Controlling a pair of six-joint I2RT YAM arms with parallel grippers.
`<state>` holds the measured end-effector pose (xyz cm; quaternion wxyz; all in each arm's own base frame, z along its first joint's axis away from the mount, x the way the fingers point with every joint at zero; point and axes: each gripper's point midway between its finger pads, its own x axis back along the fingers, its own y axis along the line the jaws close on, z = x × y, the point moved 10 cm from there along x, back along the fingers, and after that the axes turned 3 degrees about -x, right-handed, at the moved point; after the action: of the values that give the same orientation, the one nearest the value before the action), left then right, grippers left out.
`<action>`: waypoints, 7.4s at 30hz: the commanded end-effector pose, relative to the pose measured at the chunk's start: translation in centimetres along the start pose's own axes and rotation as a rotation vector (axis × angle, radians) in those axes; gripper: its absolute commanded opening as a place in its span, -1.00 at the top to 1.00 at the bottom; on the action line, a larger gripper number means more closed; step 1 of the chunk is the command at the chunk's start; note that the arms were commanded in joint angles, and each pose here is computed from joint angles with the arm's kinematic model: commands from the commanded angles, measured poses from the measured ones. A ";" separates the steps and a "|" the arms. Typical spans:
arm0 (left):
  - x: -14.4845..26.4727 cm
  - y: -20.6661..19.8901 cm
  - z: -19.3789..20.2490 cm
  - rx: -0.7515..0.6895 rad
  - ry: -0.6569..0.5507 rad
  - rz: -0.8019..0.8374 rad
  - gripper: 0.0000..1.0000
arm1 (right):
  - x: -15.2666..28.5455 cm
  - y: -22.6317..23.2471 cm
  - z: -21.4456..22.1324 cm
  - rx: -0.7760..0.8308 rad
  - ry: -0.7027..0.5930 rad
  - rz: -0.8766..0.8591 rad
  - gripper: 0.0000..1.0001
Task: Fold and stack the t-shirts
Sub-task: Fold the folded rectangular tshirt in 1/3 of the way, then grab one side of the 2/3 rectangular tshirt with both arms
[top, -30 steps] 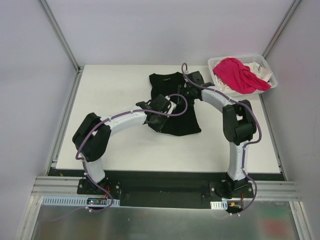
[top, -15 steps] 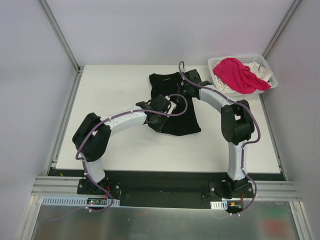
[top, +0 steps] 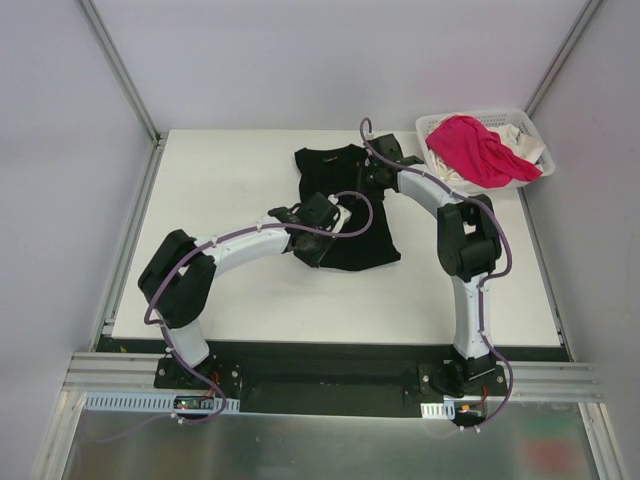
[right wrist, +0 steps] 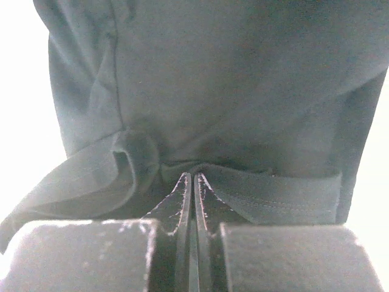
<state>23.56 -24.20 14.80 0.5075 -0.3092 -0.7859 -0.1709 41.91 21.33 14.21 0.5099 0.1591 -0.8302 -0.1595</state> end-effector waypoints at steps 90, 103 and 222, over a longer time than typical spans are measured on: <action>-4.0 5.6 -5.3 0.017 -0.112 -0.211 -0.86 | 1.7 -5.8 2.0 -0.075 0.011 0.024 0.11; 4.3 4.8 -7.1 0.070 -0.334 -0.194 -0.86 | 8.3 -1.5 2.4 0.008 -0.073 -0.062 0.08; -0.4 -0.5 4.1 0.175 0.042 -0.015 -0.66 | 12.0 -3.5 8.4 -0.011 -0.101 -0.002 -0.10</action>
<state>21.31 -23.49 11.35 0.5445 -0.2753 -0.7813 -0.1314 30.13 14.74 17.09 0.5011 0.1477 -0.8348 -0.1738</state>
